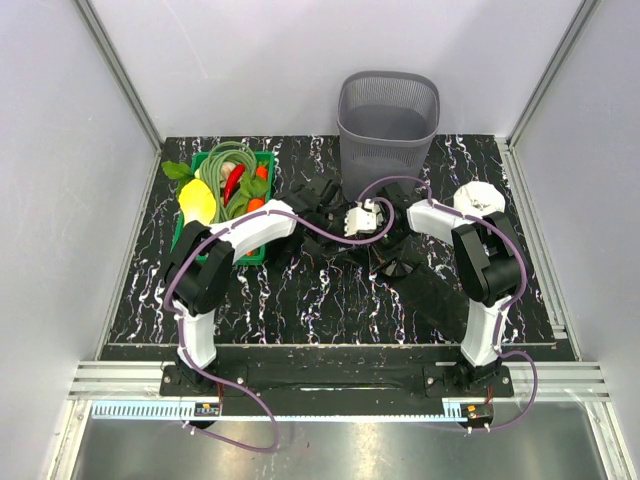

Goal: Put the trash bags into the trash bin

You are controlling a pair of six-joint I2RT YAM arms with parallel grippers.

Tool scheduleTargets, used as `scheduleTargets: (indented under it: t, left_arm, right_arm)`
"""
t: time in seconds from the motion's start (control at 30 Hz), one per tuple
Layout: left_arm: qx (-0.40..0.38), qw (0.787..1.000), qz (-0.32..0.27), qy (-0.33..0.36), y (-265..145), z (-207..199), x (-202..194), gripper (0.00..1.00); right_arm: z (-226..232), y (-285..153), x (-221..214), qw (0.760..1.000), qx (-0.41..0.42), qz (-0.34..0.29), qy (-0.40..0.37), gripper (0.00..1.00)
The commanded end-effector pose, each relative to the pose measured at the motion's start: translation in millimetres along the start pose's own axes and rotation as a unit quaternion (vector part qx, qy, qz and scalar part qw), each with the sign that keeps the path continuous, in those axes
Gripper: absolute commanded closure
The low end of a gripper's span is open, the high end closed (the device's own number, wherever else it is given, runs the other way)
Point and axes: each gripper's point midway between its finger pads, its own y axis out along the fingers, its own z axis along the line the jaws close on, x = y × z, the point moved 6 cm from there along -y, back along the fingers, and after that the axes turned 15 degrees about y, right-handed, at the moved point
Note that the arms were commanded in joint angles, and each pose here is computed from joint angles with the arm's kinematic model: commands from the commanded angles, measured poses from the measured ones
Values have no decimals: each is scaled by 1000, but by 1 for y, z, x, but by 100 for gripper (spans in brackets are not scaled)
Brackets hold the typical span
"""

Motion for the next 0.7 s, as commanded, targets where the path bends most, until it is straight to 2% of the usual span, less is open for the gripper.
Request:
scheduleTargets:
  t: [0.0, 0.17, 0.3, 0.37, 0.43, 0.5, 0.53, 0.67]
  left_arm:
    - [36, 998, -20, 40, -17, 20, 23, 30]
    - [2, 999, -18, 41, 2, 14, 12, 33]
    - [-17, 999, -16, 34, 12, 10, 5, 42]
    - [-25, 999, -18, 31, 15, 7, 3, 51]
    - [-34, 999, -18, 29, 18, 4, 2, 67]
    - [-45, 998, -24, 22, 20, 3, 3, 95]
    - [-53, 998, -28, 13, 21, 1, 3, 100]
    - [-71, 996, -60, -7, 8, -6, 17, 100]
  right_arm:
    - [-20, 19, -26, 997, -36, 62, 7, 100]
    - [-20, 18, -26, 997, -39, 60, 4, 100]
    - [-21, 17, -26, 997, -41, 58, 4, 100]
    - [-21, 17, -25, 997, -41, 58, 3, 100]
    - [-21, 17, -26, 997, -43, 60, 4, 100]
    - [-22, 17, -25, 997, -48, 59, 5, 100]
    - [-24, 17, -26, 997, -54, 60, 8, 100]
    - [-33, 17, -24, 993, -98, 57, 15, 100]
